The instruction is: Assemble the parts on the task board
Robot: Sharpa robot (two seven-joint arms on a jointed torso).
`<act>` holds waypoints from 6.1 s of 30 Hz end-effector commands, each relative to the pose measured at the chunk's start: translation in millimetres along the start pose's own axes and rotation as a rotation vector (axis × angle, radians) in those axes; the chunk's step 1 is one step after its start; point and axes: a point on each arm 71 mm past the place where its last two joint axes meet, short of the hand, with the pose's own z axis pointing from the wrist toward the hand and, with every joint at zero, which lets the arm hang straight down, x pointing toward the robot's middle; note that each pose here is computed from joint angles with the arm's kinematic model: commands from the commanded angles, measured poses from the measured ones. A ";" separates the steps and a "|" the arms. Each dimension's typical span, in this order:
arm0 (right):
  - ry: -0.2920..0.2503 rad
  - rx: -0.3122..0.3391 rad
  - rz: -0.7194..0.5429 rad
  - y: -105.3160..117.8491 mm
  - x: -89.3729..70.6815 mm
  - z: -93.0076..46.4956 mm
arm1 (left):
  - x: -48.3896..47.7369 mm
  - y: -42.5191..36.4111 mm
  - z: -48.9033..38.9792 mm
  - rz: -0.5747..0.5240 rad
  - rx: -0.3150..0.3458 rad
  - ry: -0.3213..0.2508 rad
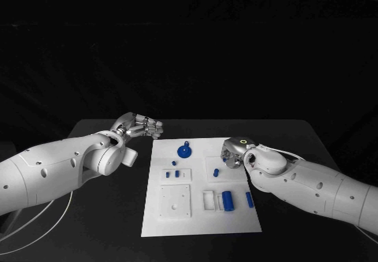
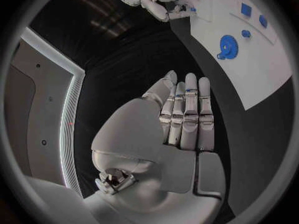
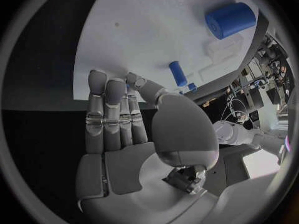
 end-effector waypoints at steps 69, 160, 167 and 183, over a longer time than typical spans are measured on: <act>-0.220 -0.210 0.235 63.1 -50.0 -28.9 | -5.4 0.9 5.4 -0.018 -0.001 -0.015; -0.024 -0.396 0.156 151.2 46.6 -45.8 | 11.2 -3.0 12.7 -0.029 0.003 0.018; -0.016 -0.399 0.151 151.8 47.7 -46.5 | 11.1 -3.0 12.7 -0.029 0.003 0.019; 0.024 -0.394 0.118 150.0 57.7 -46.8 | 11.1 -2.9 13.0 -0.029 0.002 0.020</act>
